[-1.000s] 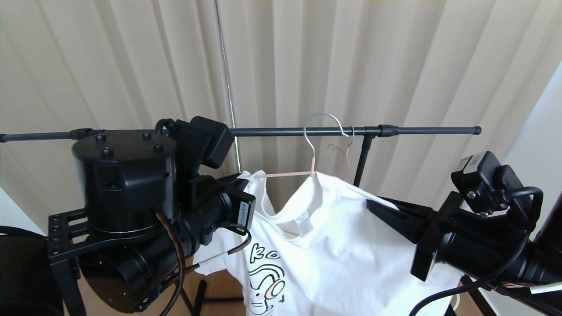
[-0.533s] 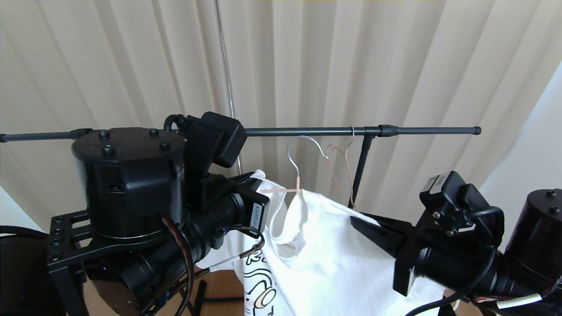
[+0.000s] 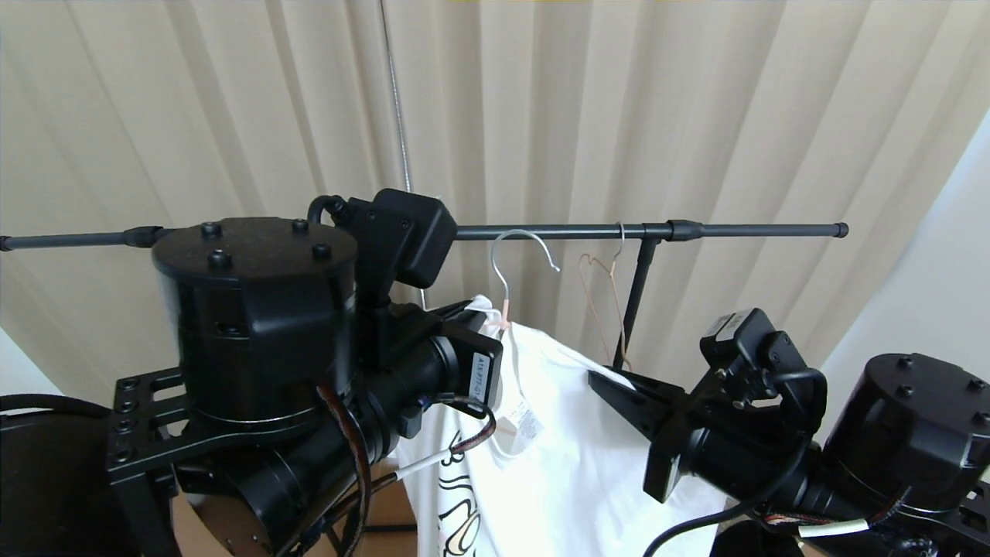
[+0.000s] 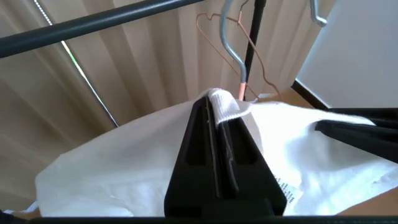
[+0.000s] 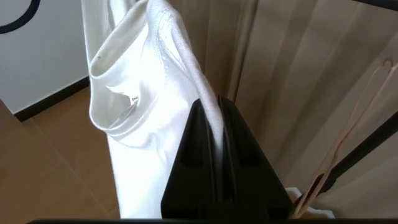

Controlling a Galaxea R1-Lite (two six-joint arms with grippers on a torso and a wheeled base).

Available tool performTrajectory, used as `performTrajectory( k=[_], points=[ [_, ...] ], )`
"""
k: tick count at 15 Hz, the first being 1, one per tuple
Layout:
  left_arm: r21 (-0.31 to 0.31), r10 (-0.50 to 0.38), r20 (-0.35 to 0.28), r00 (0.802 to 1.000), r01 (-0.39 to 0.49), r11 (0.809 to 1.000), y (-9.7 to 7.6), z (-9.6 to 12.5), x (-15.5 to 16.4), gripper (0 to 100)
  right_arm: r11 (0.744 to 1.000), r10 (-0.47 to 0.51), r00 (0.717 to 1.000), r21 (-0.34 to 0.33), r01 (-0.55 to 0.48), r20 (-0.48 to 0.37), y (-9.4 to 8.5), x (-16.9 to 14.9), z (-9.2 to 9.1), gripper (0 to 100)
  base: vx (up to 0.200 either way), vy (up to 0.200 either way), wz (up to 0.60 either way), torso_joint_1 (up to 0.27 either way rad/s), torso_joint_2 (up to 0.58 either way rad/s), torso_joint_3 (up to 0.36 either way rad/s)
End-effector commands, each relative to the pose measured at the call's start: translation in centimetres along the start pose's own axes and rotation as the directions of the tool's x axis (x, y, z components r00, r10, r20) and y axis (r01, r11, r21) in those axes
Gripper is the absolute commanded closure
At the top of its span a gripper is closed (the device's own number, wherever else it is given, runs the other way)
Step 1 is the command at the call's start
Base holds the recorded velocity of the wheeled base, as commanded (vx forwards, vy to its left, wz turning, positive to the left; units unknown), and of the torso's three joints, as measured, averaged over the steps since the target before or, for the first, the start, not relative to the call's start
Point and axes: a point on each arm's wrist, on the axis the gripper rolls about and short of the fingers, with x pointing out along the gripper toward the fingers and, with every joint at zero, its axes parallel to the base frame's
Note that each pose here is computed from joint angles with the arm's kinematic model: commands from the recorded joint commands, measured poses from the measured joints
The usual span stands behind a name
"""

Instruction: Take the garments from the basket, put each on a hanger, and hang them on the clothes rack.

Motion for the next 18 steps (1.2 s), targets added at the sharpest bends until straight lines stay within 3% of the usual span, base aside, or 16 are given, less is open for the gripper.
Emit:
performTrajectory(
  k=[1,6,17,18],
  points=[
    [0.008,-0.007,-0.017,1.0,0.008,1.0,-0.5,-0.5,0.5,100,1.0,0.001,1.0,-0.001,-0.001,-0.011,0.1,0.3,-0.6,100,0.0,0.0,0.0,0.0,0.0,0.0],
    [0.007,0.003,-0.018,1.0,-0.003,1.0,-0.2,-0.4,0.5,100,1.0,-0.014,0.996,0.009,0.013,0.087,-0.4,-0.4,0.9,100,0.0,0.0,0.0,0.0,0.0,0.0],
    [0.028,-0.001,-0.059,0.998,0.002,1.0,-0.3,-1.0,0.5,100,0.997,-0.008,0.986,0.079,-0.005,0.169,-0.4,-1.0,2.3,100,0.0,0.0,0.0,0.0,0.0,0.0],
    [0.028,-0.001,-0.059,0.998,0.002,1.0,-0.3,-1.0,0.5,0,0.997,-0.008,0.985,0.079,-0.006,0.175,-0.4,-1.0,2.3,100,0.0,0.0,0.0,0.0,0.0,0.0]
  ],
)
